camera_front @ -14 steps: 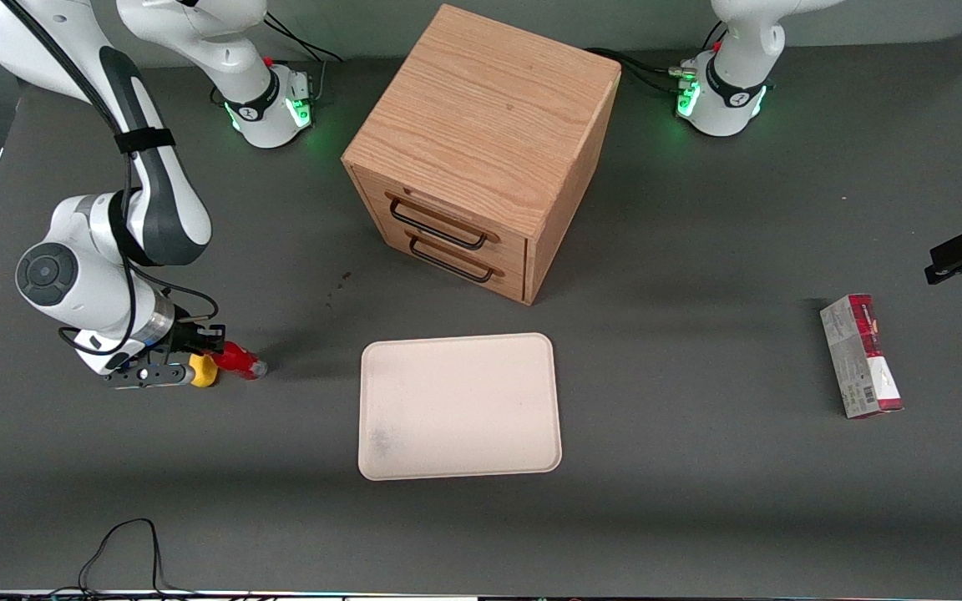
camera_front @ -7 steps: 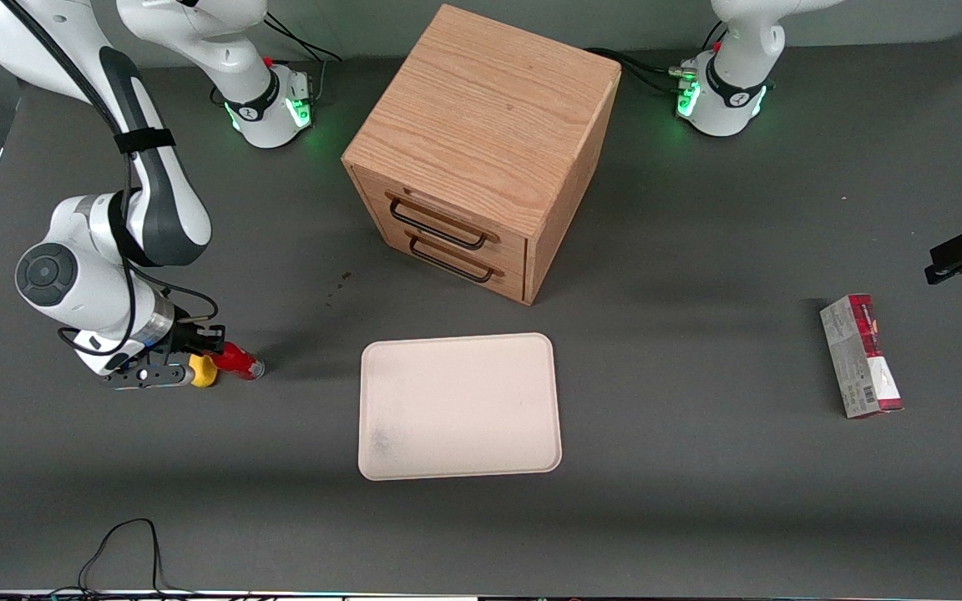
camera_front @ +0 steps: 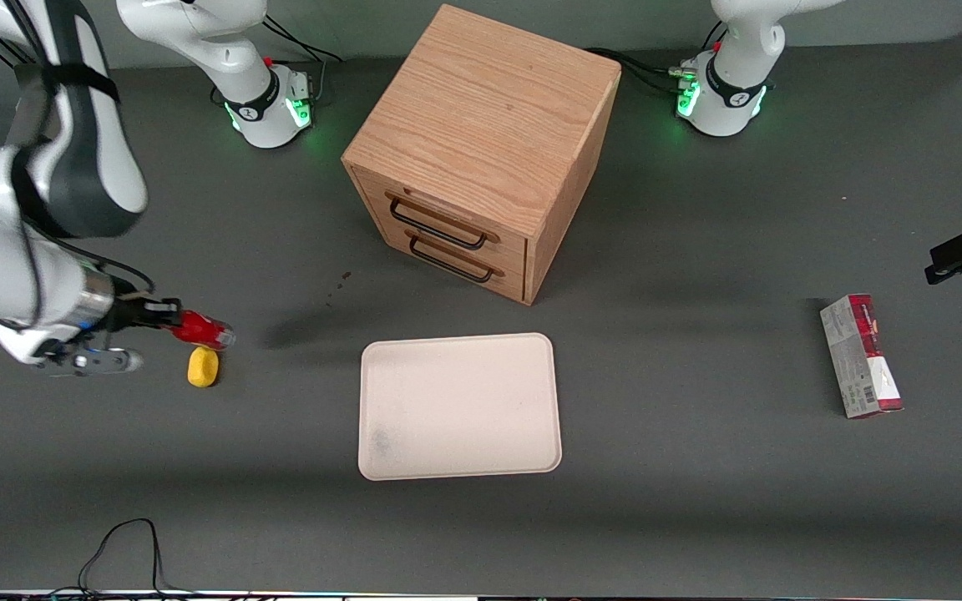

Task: Place coke bottle on tray
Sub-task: 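Lift the bottle off the table with the right gripper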

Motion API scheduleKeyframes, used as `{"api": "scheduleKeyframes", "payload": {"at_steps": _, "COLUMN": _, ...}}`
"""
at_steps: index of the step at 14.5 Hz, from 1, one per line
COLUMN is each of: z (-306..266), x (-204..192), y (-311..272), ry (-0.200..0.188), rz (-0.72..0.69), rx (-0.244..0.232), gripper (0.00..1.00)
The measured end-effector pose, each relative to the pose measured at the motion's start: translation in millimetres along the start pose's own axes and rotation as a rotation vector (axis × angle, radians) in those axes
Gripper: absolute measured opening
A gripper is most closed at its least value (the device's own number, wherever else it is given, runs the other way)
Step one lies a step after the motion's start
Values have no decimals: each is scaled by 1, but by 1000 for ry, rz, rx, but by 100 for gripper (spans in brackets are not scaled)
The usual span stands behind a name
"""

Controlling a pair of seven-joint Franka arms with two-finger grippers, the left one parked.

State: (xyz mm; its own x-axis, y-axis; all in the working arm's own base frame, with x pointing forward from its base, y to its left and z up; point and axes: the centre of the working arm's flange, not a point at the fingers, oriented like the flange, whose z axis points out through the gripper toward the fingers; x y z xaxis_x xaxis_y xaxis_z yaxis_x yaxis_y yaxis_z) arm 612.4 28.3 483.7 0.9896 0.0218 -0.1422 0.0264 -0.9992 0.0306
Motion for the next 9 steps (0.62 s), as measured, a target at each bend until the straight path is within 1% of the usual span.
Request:
{"api": "scheduleKeyframes", "payload": {"at_steps": 1, "z": -27, "x": -5, "y": 2, "ry": -6, "rz": 3, "rx": 3, "gripper": 31}}
{"api": "scheduleKeyframes", "payload": {"at_steps": 3, "z": -73, "x": -20, "y": 5, "ry": -36, "rz": 10, "rx": 17, "gripper": 31}}
{"api": "scheduleKeyframes", "payload": {"at_steps": 5, "z": -109, "x": -34, "y": 10, "ry": -56, "rz": 17, "rx": 25, "gripper": 31}}
{"api": "scheduleKeyframes", "payload": {"at_steps": 7, "z": -126, "x": -40, "y": 12, "ry": -58, "rz": 20, "rx": 27, "gripper": 31}}
{"api": "scheduleKeyframes", "payload": {"at_steps": 9, "z": -126, "x": -37, "y": 12, "ry": -59, "rz": 19, "rx": 27, "gripper": 31}}
